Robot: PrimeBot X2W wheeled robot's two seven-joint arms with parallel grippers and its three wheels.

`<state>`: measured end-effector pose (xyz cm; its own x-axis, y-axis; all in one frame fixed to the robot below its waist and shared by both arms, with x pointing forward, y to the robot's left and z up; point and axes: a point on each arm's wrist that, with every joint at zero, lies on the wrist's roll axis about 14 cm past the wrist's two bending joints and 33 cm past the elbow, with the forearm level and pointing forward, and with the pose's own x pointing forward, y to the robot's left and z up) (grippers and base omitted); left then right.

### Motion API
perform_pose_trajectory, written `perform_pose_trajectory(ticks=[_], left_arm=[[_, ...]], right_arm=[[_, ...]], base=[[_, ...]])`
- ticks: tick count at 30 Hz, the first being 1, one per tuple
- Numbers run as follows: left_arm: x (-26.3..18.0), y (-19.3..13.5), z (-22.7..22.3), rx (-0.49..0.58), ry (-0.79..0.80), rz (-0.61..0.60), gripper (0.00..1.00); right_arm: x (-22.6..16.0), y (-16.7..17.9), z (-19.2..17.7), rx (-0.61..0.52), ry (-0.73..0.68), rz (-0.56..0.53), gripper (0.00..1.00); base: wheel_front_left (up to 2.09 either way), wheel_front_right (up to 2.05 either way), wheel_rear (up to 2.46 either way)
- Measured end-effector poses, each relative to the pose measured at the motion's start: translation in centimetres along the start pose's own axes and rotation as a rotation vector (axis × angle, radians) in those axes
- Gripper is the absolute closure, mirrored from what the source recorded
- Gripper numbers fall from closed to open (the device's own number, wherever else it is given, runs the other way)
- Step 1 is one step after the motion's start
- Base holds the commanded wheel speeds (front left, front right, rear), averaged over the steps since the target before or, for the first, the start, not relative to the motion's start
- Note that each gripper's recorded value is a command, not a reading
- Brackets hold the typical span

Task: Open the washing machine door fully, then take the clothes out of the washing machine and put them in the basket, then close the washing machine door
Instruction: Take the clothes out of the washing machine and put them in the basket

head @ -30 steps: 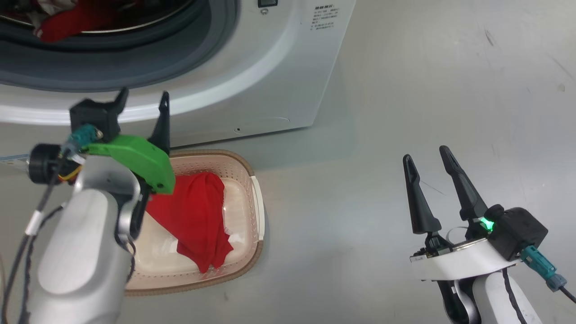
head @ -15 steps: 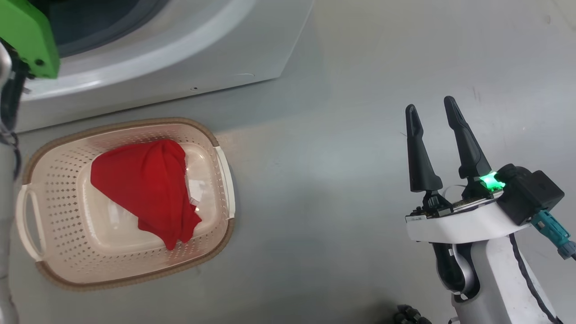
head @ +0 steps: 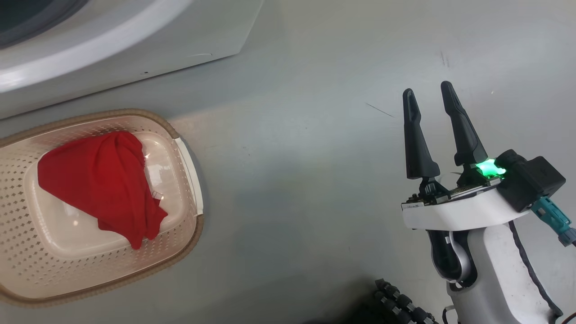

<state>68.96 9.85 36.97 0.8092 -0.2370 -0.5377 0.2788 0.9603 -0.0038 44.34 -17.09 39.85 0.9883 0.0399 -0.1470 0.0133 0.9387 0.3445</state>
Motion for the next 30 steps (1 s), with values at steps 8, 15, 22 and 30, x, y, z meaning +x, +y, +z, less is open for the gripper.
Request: perform_pose_trajectory(ticks=[8,15,22,30], left_arm=[[1.6,0.8,-2.6,0.031,0.105,0.032,0.00],[1.8,2.2,-3.4,0.090,0.167,0.078,0.00],[1.7,3.3,-5.7,0.074,0.280,0.123,0.00],[1.7,3.4,-6.3,0.073,0.320,0.127,1.00]], right_arm=[[0.0,-0.9,-0.5,-0.005,0.014,-0.026,0.00],[0.4,-0.9,-0.5,-0.008,0.012,-0.022,0.00],[0.6,-0.8,-0.6,-0.006,0.013,-0.017,0.00],[1.0,-0.8,-0.4,0.002,0.005,-0.012,0.00]], base=[[0.00,0.00,0.00],[0.00,0.00,0.00],[0.00,0.00,0.00],[0.00,0.00,0.00]])
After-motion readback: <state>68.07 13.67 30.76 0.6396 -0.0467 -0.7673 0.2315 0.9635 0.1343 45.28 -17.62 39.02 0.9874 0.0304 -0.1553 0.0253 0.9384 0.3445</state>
